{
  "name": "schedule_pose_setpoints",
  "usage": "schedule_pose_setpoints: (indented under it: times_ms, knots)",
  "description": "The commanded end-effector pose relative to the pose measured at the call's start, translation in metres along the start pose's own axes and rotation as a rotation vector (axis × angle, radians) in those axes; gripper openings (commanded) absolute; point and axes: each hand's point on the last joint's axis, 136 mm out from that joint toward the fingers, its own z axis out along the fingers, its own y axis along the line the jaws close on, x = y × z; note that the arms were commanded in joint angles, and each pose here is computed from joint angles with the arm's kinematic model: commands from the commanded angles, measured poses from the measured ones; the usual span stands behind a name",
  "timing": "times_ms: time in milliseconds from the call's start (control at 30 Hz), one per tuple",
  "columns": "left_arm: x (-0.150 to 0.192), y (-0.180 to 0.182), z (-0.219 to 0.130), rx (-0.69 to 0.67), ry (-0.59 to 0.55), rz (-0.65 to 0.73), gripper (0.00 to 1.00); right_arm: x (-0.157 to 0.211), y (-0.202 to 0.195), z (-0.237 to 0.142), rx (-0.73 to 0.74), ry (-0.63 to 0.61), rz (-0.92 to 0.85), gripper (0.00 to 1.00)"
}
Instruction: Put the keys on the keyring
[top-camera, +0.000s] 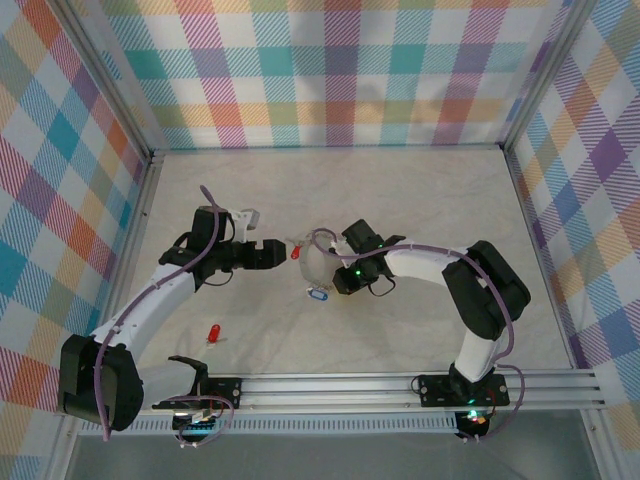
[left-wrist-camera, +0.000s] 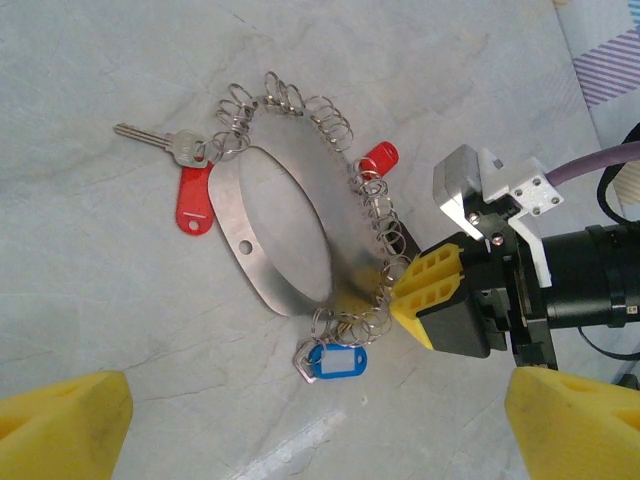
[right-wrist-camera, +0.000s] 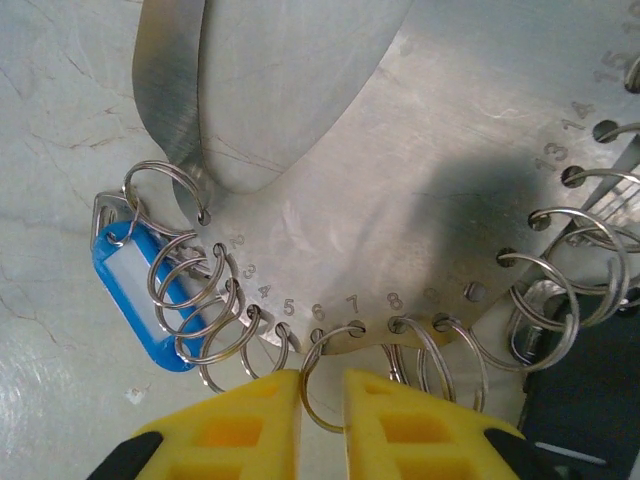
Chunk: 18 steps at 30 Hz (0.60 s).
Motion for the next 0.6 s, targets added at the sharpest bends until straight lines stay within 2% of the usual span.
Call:
schedule_pose_setpoints:
  times_ms: [0,567]
  knots:
    - [0.001,-0.005,-0.004,0.001,-0.003,0.026,0.96,-0.003,-0.004,-0.006,0.038,-0.003,-0.001,0.19]
    - [0.002,-0.003,-0.003,-0.002,0.003,0.017,0.96,-0.008,-0.015,-0.013,0.156,-0.025,-0.038,0.24]
